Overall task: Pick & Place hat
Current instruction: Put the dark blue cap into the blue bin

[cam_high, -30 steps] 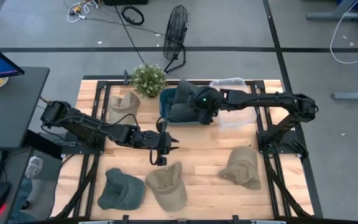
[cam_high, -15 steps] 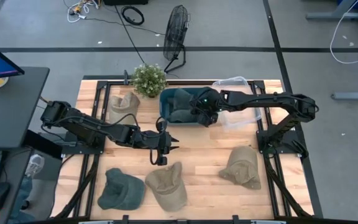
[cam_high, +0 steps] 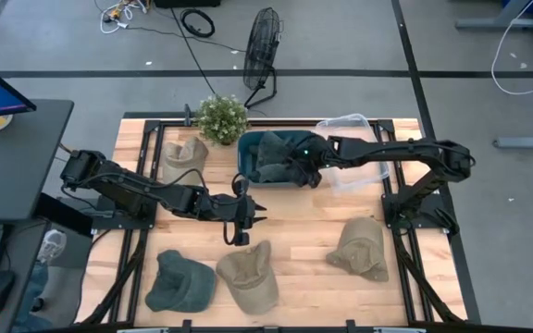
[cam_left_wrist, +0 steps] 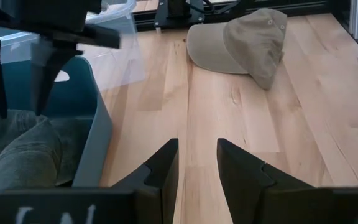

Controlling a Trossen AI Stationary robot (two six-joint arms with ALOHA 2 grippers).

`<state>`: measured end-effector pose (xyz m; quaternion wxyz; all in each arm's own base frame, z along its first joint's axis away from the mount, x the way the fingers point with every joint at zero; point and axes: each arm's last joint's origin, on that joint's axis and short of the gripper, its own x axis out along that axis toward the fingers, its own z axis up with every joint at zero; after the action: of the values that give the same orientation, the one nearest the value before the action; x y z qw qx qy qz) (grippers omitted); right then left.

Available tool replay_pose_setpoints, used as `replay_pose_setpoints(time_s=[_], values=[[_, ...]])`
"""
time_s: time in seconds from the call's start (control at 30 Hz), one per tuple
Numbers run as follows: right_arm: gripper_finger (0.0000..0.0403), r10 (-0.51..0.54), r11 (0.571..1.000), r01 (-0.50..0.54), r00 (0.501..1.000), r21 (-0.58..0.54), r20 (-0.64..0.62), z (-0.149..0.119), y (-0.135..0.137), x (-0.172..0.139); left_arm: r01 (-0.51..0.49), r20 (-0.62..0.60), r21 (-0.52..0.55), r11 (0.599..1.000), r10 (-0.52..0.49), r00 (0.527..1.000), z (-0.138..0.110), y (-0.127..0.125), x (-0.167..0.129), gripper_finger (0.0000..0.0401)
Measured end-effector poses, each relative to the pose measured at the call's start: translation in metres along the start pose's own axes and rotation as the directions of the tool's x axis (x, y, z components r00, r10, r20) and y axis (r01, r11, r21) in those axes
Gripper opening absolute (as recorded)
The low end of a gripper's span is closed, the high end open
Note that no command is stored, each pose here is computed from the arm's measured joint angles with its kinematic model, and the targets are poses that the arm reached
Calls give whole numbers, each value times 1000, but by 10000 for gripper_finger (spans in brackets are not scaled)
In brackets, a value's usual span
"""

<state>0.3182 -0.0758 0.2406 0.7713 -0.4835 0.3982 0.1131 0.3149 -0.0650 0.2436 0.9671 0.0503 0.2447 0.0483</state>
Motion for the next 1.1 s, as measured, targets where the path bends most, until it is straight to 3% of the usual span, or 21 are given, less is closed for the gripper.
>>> replay_pose_setpoints(time_s=[0.3,0.5,0.6,0.7,0.8,0.97,1.1], values=[[124,54,961,-71,996,268,70,66,12,-52,-90,4,-33,995,91,996,10,11,-29,115],[121,95,884,-149,985,444,142,90,28,-82,-87,-95,-91,992,79,992,7,20,-71,115],[121,123,819,-194,979,540,165,99,37,-89,-81,-211,-214,973,35,977,-4,22,-89,115],[121,147,749,-227,973,622,178,108,44,-91,-100,-332,-441,892,-59,941,-15,20,-100,115],[123,167,706,-247,969,664,183,115,51,-89,-162,-445,-616,771,-170,879,-26,10,-107,115],[123,196,673,-265,964,691,178,123,59,-81,-266,-562,-724,637,-320,762,-39,-19,-117,115],[123,214,674,-269,963,688,166,126,63,-76,-342,-608,-740,580,-358,709,-49,-49,-127,115]])
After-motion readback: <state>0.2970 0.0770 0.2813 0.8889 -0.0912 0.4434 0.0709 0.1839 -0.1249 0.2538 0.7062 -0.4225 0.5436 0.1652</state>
